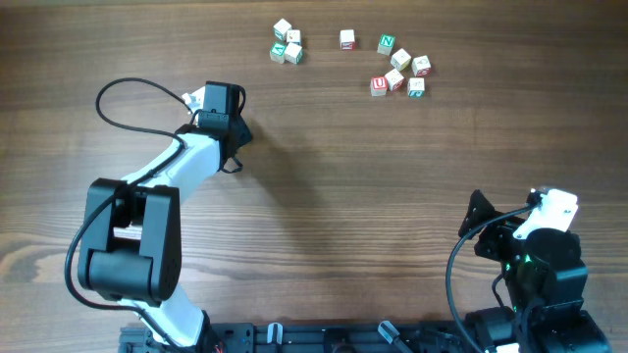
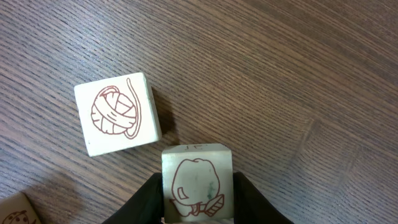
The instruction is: Form a circle
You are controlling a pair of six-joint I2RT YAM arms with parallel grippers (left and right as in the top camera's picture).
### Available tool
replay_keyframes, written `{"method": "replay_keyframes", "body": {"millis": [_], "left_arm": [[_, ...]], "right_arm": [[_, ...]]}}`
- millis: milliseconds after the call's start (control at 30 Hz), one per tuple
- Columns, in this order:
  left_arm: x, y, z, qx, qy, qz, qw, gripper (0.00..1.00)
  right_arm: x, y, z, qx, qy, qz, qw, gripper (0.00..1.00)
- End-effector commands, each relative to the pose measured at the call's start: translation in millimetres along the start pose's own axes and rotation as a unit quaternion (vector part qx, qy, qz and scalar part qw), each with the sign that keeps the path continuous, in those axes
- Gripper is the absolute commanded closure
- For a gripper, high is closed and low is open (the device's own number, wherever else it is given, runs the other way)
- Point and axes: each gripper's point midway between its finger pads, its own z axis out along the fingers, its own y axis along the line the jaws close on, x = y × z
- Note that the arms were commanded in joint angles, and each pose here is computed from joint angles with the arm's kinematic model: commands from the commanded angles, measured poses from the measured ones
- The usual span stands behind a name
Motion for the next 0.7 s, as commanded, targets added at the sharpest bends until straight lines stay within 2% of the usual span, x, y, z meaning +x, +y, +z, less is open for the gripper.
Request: {"method": "replay_keyframes", "body": {"millis": [0,667], "left_arm": [[3.0,8.3,9.0,-0.016,0.006,-0.003,1.0,0.68],[-1.2,7.4,9.6,-0.012,-0.001,-0.007,1.0,0.67]], "right_arm": [[2.1,1.4,1.5,-0.003,0.004,-0.006,1.0,0.0],[2.1,1.4,1.5,-0.003,0.004,-0.006,1.0,0.0]]}}
